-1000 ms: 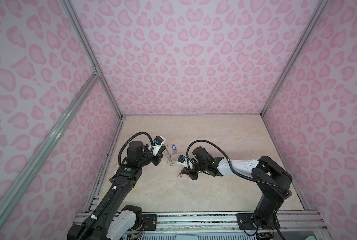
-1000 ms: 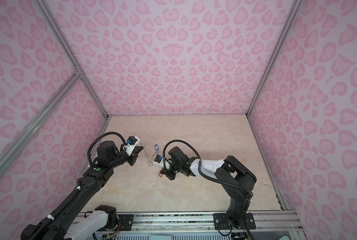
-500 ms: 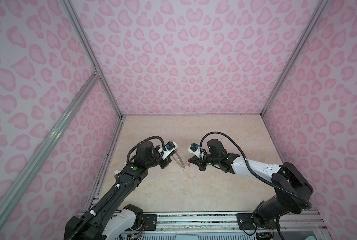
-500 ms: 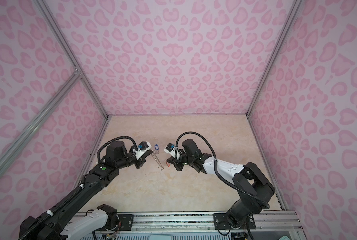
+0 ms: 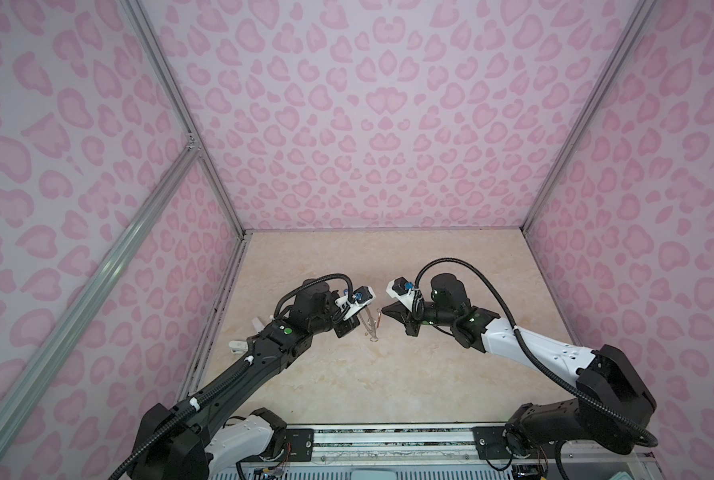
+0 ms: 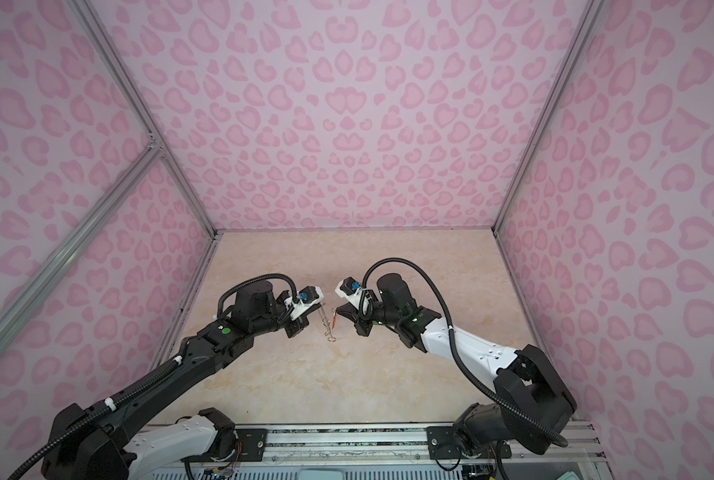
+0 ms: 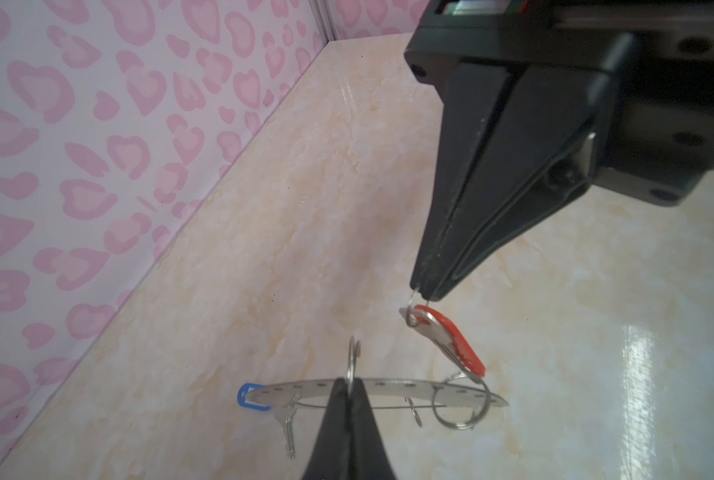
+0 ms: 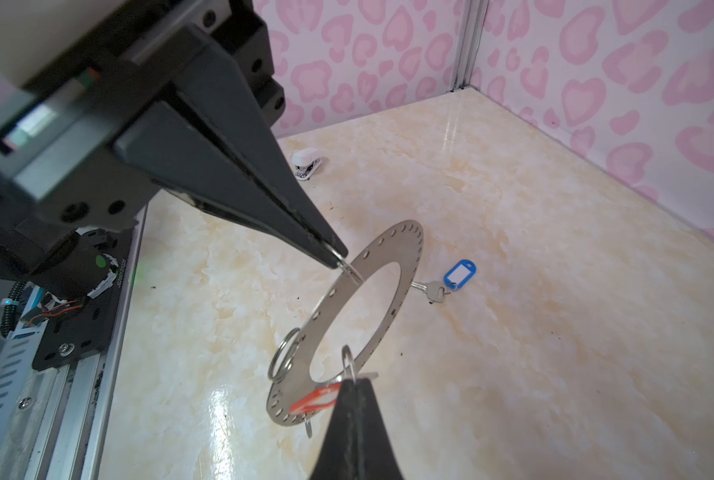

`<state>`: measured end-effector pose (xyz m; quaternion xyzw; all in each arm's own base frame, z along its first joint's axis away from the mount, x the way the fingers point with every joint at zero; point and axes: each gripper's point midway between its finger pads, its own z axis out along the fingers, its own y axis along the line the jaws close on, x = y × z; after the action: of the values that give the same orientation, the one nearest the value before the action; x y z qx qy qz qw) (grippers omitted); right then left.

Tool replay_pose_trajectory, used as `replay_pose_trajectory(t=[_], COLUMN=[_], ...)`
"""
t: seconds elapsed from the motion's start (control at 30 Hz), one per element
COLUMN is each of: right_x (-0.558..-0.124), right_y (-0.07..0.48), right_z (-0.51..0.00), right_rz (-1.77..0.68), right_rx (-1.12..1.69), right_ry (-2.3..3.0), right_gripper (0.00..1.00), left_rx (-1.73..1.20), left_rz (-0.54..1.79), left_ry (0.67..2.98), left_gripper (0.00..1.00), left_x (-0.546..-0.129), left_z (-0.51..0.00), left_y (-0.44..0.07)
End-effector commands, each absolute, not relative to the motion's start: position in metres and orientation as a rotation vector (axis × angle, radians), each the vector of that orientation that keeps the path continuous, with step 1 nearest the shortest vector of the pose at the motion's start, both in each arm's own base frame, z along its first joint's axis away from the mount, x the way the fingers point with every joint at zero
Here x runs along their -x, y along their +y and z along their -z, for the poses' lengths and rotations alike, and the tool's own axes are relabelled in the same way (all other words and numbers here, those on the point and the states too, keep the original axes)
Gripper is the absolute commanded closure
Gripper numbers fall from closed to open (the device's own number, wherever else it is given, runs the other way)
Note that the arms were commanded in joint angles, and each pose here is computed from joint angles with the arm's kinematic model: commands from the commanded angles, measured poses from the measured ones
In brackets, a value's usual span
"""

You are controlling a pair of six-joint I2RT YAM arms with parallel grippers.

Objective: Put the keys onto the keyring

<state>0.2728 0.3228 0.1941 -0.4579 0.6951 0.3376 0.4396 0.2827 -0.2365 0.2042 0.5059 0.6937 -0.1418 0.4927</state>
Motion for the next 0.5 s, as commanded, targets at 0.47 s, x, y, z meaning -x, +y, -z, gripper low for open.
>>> replay_pose_trajectory(t=[0.47], right_x=[-0.284], right_y=[0.326], right_z=[-0.209], right_rz=[-0.849], right_rx=[1.032], right_ry=[1.691], right_gripper=[1.00], left_rx=[-1.180], left_rz=[0.378], left_ry=[1.679], left_gripper=[0.97], left_x=[-0.287], left_z=[-0.213], left_y=[-0.262])
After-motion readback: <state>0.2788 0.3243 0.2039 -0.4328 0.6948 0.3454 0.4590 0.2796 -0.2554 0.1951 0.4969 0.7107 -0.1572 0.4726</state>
